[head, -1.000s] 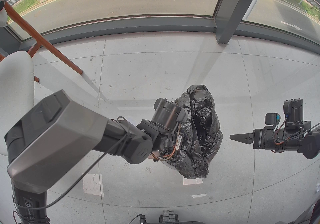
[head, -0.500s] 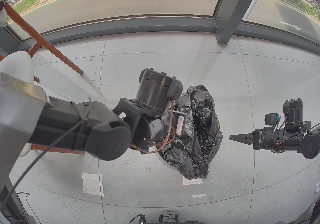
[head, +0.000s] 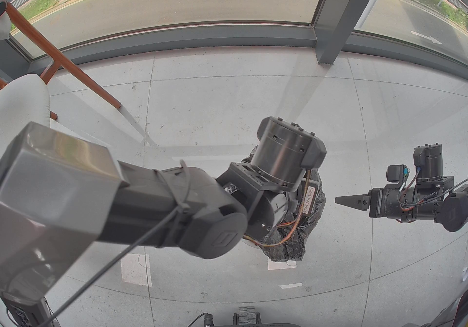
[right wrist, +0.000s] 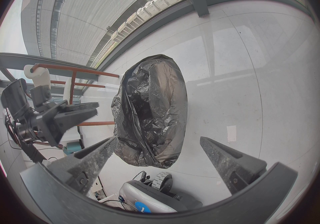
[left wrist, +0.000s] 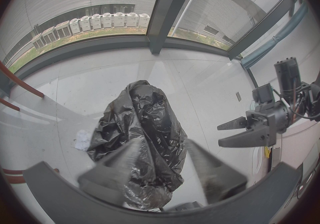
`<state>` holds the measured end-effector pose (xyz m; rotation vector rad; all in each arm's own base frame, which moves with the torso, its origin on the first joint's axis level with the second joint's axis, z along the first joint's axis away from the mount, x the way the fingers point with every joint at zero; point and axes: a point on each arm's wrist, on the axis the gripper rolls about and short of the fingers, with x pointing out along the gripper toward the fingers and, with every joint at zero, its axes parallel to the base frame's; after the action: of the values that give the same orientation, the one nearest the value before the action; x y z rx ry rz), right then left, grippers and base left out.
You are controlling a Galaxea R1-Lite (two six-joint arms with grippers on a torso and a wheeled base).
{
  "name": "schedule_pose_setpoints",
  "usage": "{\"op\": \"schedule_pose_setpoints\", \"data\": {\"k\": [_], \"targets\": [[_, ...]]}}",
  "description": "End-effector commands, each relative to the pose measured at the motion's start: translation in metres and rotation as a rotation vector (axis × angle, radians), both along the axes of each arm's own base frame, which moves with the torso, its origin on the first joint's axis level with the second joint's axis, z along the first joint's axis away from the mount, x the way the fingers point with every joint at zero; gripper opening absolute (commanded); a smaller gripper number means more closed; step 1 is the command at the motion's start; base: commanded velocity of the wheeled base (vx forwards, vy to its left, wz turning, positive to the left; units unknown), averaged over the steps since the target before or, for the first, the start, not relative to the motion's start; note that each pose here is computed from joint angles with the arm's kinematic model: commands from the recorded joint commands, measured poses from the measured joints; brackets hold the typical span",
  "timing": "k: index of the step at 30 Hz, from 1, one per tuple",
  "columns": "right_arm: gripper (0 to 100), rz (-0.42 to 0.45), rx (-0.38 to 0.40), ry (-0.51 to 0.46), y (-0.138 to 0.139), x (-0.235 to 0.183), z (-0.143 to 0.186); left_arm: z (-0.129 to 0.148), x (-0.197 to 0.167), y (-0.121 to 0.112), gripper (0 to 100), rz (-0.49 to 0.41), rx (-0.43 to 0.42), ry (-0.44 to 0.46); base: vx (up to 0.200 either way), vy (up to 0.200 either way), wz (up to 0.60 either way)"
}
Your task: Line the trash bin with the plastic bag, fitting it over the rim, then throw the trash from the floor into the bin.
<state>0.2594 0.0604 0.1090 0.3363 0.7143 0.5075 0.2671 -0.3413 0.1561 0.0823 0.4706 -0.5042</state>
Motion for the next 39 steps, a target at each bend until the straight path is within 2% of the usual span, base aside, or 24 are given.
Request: {"op": "schedule_pose_setpoints", "data": {"k": [1, 5, 7, 9, 12, 16, 22, 30, 39], "targets": [[100, -0.004, -0.001, 0.007, -0.001, -0.002, -0.002, -0.028, 0.020, -0.026, 100, 0.023, -0.013, 0.024, 0.000, 0.000, 0.00], [100, -0.002, -0.001, 0.009, -0.001, -0.002, -0.002, -0.042, 0.026, -0.031, 100, 0.037, 0.002, 0.031, 0.000, 0.000, 0.00], [100, -0.002, -0.001, 0.009, -0.001, -0.002, -0.002, -0.041, 0.026, -0.033, 100, 0.036, -0.003, 0.028, 0.000, 0.000, 0.00], [100, -0.001, -0.002, 0.012, -0.001, -0.002, -0.003, -0.030, 0.025, -0.039, 100, 0.033, -0.042, 0.015, 0.000, 0.000, 0.00], [100, 0.001, -0.002, 0.012, 0.000, -0.002, -0.003, -0.035, 0.024, -0.042, 100, 0.037, -0.030, 0.045, 0.000, 0.000, 0.00], [100, 0.000, -0.001, 0.013, 0.000, -0.002, -0.003, -0.034, 0.021, -0.048, 100, 0.046, -0.061, 0.063, 0.000, 0.000, 0.00], [100, -0.001, -0.002, 0.012, -0.001, -0.002, -0.003, -0.042, 0.010, -0.056, 100, 0.026, -0.036, 0.078, 0.000, 0.000, 0.00], [100, -0.002, -0.001, 0.009, -0.001, -0.002, -0.002, -0.067, 0.015, -0.047, 100, 0.071, 0.040, 0.111, 0.000, 0.000, 0.00], [100, -0.002, -0.002, 0.013, -0.001, -0.002, -0.003, -0.079, 0.022, -0.033, 100, 0.118, 0.081, 0.128, 0.000, 0.000, 0.00]]}}
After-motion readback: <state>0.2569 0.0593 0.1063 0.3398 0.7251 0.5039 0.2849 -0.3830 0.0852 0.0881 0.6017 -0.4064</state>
